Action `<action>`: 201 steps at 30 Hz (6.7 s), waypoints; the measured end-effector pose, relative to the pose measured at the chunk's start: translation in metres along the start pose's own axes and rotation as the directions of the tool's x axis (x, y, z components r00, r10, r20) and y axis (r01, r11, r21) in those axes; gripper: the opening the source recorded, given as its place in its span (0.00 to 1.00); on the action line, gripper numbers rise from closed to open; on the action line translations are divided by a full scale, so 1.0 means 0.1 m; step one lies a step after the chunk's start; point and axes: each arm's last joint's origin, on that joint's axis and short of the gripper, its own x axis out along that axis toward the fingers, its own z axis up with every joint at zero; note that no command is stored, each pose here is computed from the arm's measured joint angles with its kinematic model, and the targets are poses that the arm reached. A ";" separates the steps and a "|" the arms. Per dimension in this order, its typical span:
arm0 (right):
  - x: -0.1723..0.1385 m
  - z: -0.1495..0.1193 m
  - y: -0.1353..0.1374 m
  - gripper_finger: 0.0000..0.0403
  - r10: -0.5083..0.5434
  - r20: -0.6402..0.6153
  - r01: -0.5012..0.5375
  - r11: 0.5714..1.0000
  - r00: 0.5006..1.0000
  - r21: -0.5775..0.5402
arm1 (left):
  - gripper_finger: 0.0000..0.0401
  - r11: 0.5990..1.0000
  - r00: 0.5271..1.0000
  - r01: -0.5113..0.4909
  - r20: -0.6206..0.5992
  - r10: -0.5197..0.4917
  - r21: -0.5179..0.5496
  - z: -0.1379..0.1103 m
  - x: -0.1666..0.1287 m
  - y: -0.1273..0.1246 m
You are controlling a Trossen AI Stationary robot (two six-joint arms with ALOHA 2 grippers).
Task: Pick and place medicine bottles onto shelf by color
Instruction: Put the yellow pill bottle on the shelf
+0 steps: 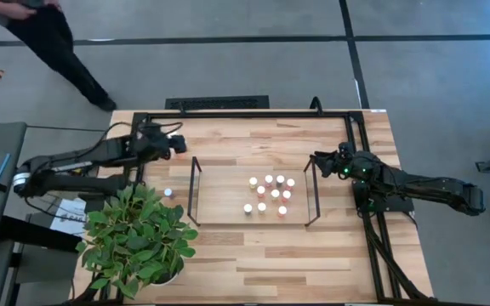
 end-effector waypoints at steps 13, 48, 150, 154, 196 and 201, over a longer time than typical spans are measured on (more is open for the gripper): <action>0.00 0.00 0.00 0.62 0.000 0.000 0.000 1.000 1.000 0.000 | 0.66 0.924 0.818 -0.381 -0.473 0.328 -0.019 -0.07 0.36 -0.26; 0.00 0.00 0.00 0.62 -0.001 -0.001 0.001 1.000 1.000 0.000 | 0.66 0.774 0.737 -0.606 -0.495 0.460 -0.183 0.24 1.21 -0.41; 0.00 -0.01 -0.01 0.62 -0.012 -0.008 0.012 1.000 1.000 -0.003 | 0.66 0.698 0.689 -0.705 -0.347 0.636 -0.122 0.27 1.75 -0.13; 0.00 -0.01 -0.01 0.62 -0.012 -0.008 0.012 1.000 1.000 -0.003 | 0.66 0.699 0.686 -0.707 -0.349 0.638 -0.112 0.26 1.75 -0.13; 0.00 -0.01 -0.01 0.62 -0.012 -0.008 0.012 1.000 1.000 -0.003 | 0.29 0.750 0.699 -0.661 -0.372 0.610 -0.012 0.27 1.82 -0.18; 0.00 -0.01 -0.01 0.62 -0.012 -0.008 0.012 1.000 1.000 -0.003 | 0.29 0.788 0.734 -0.615 -0.342 0.587 0.032 0.38 1.81 -0.30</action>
